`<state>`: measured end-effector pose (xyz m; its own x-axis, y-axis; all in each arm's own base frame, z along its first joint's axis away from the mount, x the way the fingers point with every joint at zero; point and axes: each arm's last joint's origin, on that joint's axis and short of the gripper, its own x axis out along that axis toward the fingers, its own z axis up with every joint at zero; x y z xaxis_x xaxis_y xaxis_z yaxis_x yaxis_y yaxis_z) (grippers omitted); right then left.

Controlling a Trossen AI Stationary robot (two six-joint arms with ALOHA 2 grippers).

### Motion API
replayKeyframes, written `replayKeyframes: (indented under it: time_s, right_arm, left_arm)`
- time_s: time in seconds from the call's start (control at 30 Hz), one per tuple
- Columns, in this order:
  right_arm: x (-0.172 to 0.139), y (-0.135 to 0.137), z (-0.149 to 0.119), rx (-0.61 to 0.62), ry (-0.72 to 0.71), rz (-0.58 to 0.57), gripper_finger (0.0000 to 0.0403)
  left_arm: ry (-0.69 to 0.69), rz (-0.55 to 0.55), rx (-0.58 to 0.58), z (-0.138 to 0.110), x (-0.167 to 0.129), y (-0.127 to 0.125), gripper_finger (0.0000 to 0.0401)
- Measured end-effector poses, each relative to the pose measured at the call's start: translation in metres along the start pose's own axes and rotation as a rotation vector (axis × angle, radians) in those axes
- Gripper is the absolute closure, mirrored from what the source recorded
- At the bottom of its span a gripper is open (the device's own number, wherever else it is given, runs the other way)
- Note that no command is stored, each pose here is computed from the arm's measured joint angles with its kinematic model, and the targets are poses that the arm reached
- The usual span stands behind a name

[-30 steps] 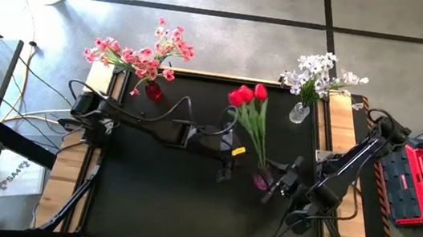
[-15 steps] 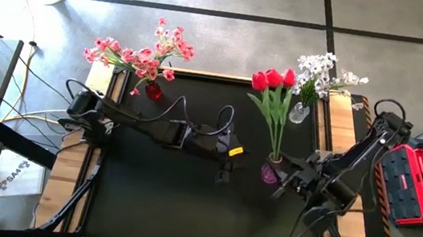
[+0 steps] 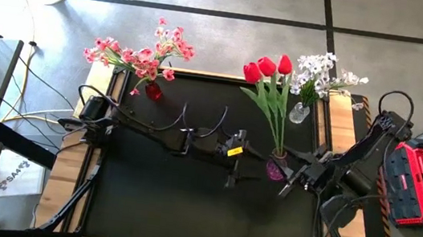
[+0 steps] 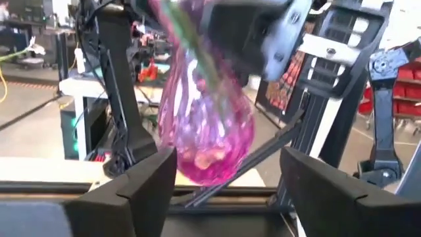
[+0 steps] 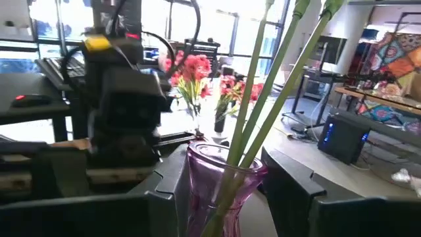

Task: Sort flowers into vase by color
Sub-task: Adjust the purple flower vase

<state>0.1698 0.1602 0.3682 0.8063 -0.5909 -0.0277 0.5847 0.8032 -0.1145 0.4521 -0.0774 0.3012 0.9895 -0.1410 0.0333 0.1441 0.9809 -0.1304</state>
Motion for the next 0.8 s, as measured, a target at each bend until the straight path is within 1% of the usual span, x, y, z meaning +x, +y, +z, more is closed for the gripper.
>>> replayKeyframes:
  time_s: [0.13, 0.23, 0.37, 0.57, 0.8]
  right_arm:
    - [0.008, -0.001, 0.011, 0.011, 0.028, 0.06, 0.0272]
    - [0.019, 0.001, 0.017, 0.024, 0.043, 0.122, 0.0272]
    - [0.031, 0.002, 0.026, -0.001, 0.017, 0.196, 0.0272]
    - [0.038, 0.002, 0.039, -0.043, -0.055, 0.226, 0.0272]
    - [0.039, 0.001, 0.04, -0.044, -0.063, 0.234, 0.0272]
  left_arm:
    - [-0.052, -0.004, -0.001, -0.002, 0.003, 0.001, 0.0119]
    - [-0.105, -0.019, 0.002, -0.001, 0.006, 0.004, 0.0111]
    - [-0.133, -0.088, 0.004, 0.002, 0.006, 0.005, 0.0109]
    - [-0.166, -0.108, -0.002, 0.007, 0.005, 0.003, 0.0113]
    - [-0.169, -0.118, -0.002, 0.008, 0.005, 0.003, 0.0133]
